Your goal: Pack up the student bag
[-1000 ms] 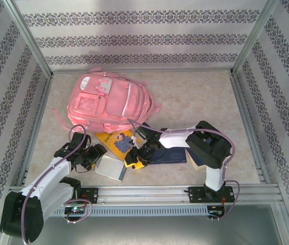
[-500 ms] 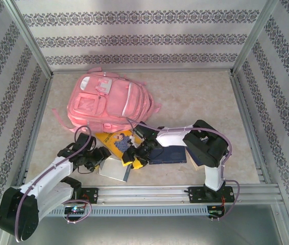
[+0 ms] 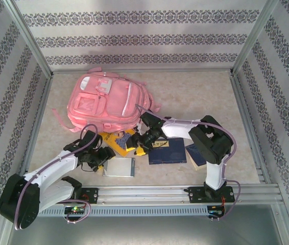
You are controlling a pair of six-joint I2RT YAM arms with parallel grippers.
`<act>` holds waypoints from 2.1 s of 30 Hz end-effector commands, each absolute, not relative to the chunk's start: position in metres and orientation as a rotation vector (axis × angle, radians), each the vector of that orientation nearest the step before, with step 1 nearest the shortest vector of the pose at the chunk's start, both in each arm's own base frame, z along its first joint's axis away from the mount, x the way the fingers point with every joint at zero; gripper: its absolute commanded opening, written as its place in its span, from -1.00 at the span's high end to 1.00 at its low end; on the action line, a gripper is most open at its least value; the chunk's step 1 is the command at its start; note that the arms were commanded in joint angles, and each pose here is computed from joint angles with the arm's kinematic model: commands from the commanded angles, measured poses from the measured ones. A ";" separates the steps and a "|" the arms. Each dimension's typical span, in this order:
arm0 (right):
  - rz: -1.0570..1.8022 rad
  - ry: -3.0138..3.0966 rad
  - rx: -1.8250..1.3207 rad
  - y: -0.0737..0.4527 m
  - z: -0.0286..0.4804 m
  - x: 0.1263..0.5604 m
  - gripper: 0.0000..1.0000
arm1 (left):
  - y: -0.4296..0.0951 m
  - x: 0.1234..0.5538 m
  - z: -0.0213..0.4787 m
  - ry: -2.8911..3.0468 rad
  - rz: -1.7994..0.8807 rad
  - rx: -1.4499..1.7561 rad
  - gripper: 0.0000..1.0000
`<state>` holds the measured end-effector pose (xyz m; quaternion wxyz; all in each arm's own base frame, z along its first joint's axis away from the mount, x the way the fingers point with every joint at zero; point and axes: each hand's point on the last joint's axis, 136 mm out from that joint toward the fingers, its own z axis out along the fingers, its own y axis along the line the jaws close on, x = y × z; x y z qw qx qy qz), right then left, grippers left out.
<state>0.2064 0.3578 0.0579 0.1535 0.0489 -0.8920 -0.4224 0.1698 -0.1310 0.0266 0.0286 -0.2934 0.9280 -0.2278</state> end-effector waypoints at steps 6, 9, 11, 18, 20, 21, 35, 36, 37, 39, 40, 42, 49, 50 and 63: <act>-0.889 -2.795 0.276 0.307 0.051 0.187 -0.18 | -0.162 0.163 0.031 2.932 -0.864 -0.851 -0.45; -0.875 -2.794 0.348 0.309 0.055 0.163 -0.18 | -0.162 0.161 0.032 2.931 -0.872 -0.849 -0.45; -0.889 -2.765 0.365 0.316 0.055 0.148 -0.17 | -0.163 0.161 0.033 2.928 -0.878 -0.847 -0.45; -0.904 -2.741 0.334 0.337 0.041 0.135 -0.14 | -0.166 0.162 0.032 2.948 -0.885 -0.836 -0.43; -0.925 -2.734 0.322 0.345 0.038 0.137 -0.13 | -0.167 0.161 0.034 2.963 -0.878 -0.817 -0.43; -0.936 -2.734 0.314 0.350 0.037 0.137 -0.13 | -0.166 0.161 0.035 2.969 -0.869 -0.805 -0.43; -1.073 -2.676 0.248 0.382 0.036 0.140 -0.12 | -0.167 0.156 0.025 3.002 -0.868 -0.787 -0.41; -1.100 -2.672 0.255 0.383 0.042 0.141 -0.12 | -0.167 0.155 0.024 3.006 -0.866 -0.788 -0.41; -1.131 -2.665 0.261 0.385 0.049 0.142 -0.12 | -0.167 0.156 0.024 3.004 -0.864 -0.790 -0.40; -1.198 -2.648 0.269 0.387 0.062 0.144 -0.12 | -0.167 0.157 0.023 3.001 -0.866 -0.796 -0.40; -1.231 -2.634 0.273 0.388 0.070 0.145 -0.12 | -0.167 0.158 0.024 2.996 -0.869 -0.796 -0.40; -1.283 -2.609 0.283 0.389 0.081 0.146 -0.11 | -0.167 0.159 0.024 2.994 -0.864 -0.796 -0.40; -1.409 -2.552 0.300 0.389 0.105 0.146 -0.09 | -0.167 0.159 0.023 3.011 -0.845 -0.794 -0.39; -1.426 -2.550 0.302 0.389 0.107 0.146 -0.09 | -0.167 0.158 0.023 3.015 -0.843 -0.792 -0.39; -1.574 -2.462 0.301 0.403 0.111 0.152 -0.07 | -0.168 0.158 0.022 3.030 -0.842 -0.779 -0.38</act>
